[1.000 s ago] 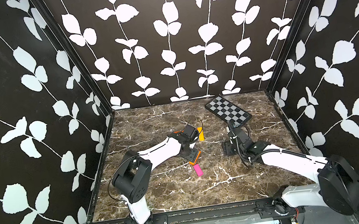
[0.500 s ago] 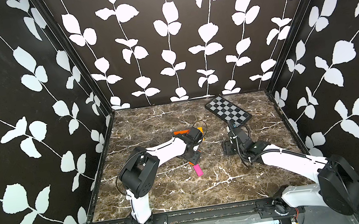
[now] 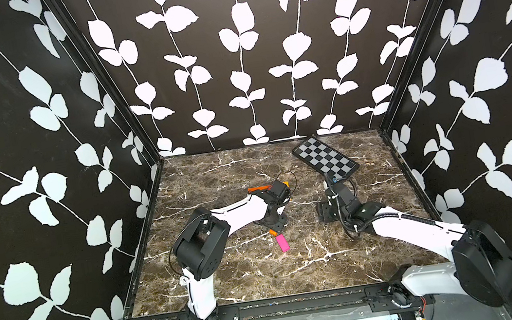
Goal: Assemble the number 7 with building blocks
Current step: Move the building block to the center of the board.
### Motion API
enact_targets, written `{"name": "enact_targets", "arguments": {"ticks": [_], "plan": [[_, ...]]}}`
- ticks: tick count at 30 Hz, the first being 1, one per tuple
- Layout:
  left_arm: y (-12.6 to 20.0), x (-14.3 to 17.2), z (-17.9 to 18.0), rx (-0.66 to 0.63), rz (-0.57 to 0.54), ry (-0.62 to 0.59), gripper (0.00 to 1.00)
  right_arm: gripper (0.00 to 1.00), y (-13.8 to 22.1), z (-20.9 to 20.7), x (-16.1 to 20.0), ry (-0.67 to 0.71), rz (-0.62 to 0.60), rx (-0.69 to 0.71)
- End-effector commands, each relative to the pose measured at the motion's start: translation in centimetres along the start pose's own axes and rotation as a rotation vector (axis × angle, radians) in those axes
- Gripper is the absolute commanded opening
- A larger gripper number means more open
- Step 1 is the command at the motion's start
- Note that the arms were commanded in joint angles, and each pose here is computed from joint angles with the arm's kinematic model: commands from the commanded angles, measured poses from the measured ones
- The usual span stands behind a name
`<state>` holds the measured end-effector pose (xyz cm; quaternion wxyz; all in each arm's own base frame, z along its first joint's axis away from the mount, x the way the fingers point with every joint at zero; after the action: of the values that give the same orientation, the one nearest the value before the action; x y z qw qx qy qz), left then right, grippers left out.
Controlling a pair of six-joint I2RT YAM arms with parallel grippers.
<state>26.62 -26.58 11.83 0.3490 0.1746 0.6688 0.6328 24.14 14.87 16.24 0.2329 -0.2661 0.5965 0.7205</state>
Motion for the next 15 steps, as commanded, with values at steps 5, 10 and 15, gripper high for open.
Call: {"name": "enact_targets", "arguments": {"ticks": [5,10,15], "plan": [[-0.06,-0.16,-0.26,0.009,0.015,0.000,0.46,0.74,-0.14,-0.10,0.13,-0.016,-0.012,0.008],[-0.07,-0.25,-0.29,0.008,0.013,-0.002,0.47,0.75,-0.08,-0.11,0.10,-0.016,-0.014,0.009],[-0.02,-0.38,-0.28,0.010,0.010,0.002,0.36,0.75,-0.15,-0.15,0.19,-0.019,-0.012,0.009]]}}
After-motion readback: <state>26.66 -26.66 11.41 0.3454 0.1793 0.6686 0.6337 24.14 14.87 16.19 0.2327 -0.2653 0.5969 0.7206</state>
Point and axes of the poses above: each gripper's point midway between its finger pads, its own y axis back along the fingers, its own z axis along the line the jaws close on, x = y × z, the point moved 9 cm from there along y, back along the fingers, and after that the axes turned 2 degrees about -y, right-handed, at the moved point
